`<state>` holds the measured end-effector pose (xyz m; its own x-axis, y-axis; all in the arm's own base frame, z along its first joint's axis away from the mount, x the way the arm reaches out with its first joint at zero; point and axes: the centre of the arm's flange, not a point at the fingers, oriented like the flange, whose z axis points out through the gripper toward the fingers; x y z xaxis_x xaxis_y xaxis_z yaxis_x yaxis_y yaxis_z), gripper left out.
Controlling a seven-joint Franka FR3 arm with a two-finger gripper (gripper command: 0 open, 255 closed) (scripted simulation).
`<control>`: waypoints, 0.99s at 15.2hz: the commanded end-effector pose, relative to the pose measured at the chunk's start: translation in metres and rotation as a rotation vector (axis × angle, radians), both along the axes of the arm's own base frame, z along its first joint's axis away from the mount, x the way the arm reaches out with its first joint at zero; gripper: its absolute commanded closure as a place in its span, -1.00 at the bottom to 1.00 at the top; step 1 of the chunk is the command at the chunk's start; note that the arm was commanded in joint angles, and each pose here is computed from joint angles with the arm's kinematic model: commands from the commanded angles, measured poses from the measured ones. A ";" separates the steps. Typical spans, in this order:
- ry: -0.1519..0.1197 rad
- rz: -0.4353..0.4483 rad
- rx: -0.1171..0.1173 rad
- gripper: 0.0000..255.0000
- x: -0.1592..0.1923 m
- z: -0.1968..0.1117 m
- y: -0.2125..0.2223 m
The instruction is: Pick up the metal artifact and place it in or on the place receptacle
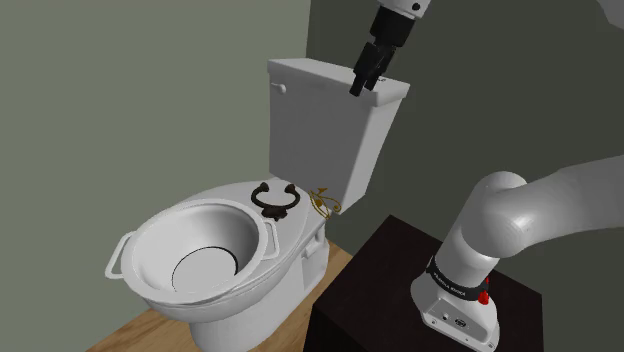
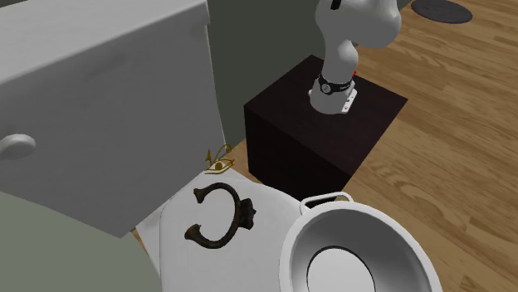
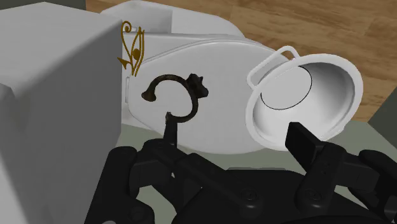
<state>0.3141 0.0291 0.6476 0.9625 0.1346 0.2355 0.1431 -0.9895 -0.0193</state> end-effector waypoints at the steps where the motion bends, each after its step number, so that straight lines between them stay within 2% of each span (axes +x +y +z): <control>1: 0.000 0.000 0.000 -1.00 0.000 0.000 0.000; 15: 0.029 0.011 -0.042 -1.00 0.106 -0.152 0.028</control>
<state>0.4127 0.0522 0.5061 0.9675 0.1526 0.2016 0.1526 -0.9882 0.0157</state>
